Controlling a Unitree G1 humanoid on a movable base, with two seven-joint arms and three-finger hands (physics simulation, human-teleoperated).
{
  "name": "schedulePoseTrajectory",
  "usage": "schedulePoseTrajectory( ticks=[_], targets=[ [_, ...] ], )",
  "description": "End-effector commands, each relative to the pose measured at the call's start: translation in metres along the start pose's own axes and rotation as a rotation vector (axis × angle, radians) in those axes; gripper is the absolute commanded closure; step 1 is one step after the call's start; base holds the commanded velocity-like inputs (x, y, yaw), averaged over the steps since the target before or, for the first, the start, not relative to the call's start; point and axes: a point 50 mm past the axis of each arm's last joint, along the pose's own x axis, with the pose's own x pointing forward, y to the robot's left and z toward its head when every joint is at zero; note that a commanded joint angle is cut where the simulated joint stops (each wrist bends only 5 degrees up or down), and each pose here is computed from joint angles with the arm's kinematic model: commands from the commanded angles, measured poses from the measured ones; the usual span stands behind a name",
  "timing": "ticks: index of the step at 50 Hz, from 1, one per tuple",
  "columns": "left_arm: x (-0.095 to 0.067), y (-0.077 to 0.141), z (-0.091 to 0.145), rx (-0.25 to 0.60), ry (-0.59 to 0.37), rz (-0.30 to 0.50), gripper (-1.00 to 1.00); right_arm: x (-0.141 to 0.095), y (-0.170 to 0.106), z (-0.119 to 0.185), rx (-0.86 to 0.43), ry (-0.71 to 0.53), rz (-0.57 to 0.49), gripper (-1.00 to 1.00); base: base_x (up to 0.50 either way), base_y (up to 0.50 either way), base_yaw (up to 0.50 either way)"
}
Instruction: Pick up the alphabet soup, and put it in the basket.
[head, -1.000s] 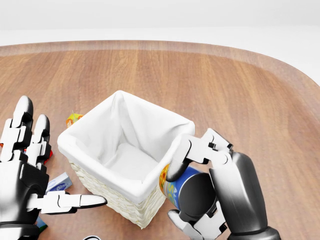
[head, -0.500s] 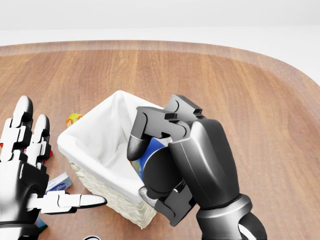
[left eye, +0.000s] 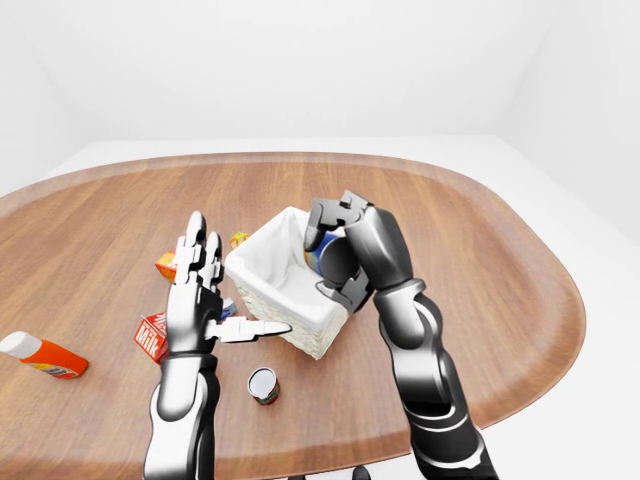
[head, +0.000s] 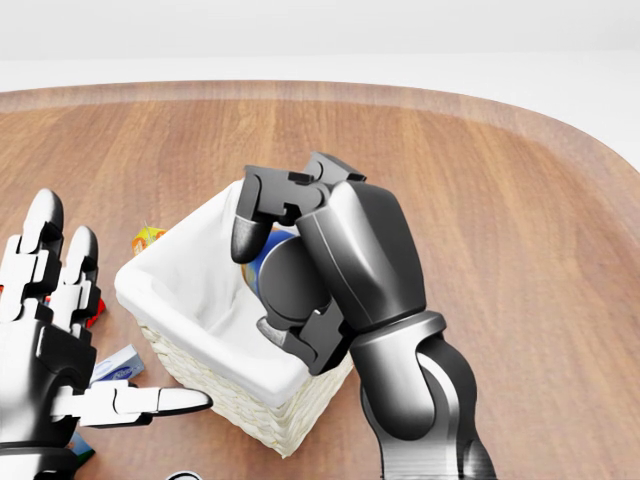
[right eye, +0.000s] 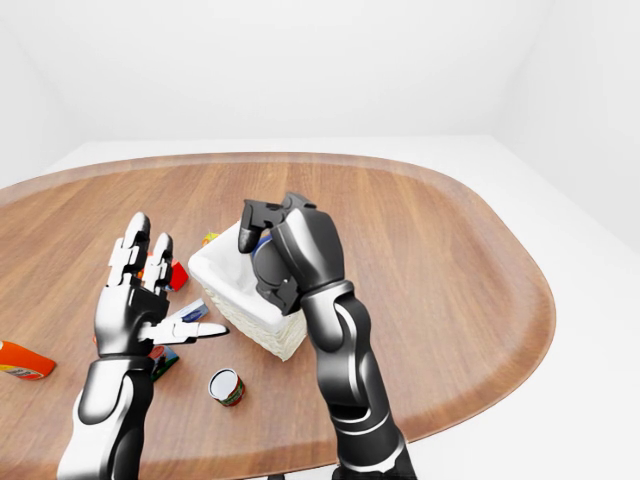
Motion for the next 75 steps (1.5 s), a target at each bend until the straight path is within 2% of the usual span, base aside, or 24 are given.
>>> schedulePoseTrajectory(
  ticks=[1,2,13,25,48,62,75],
  targets=[
    [0.001,0.001,0.001,-0.004,-0.006,0.001,-1.0,0.022,0.001,-0.006,0.011,0.007,-0.021,1.0,0.0,0.0,0.0],
    [0.001,0.001,0.001,-0.004,-0.007,0.001,-1.0,0.029,0.003,-0.013,0.015,0.027,-0.021,1.0,0.0,0.0,0.0],
    [0.001,0.001,-0.001,-0.005,0.004,-0.001,-1.0,0.047,0.013,-0.029,0.047,0.085,-0.004,1.0,0.0,0.0,0.0],
    [0.001,0.001,-0.002,-0.005,0.009,-0.002,-1.0,0.059,0.025,-0.037,0.059,0.114,0.055,1.0,0.0,0.0,0.0],
    [0.001,0.001,-0.005,-0.006,0.019,-0.001,-1.0,0.058,0.057,-0.047,0.018,0.176,0.221,1.0,0.0,0.0,0.0],
    [0.001,0.0,-0.004,-0.008,0.017,-0.002,-1.0,0.063,0.067,-0.049,0.015,0.197,0.258,1.0,0.0,0.0,0.0],
    [0.002,0.001,-0.003,-0.008,0.012,-0.001,-1.0,0.066,0.077,-0.066,-0.008,0.269,0.301,1.0,0.0,0.0,0.0]
  ],
)
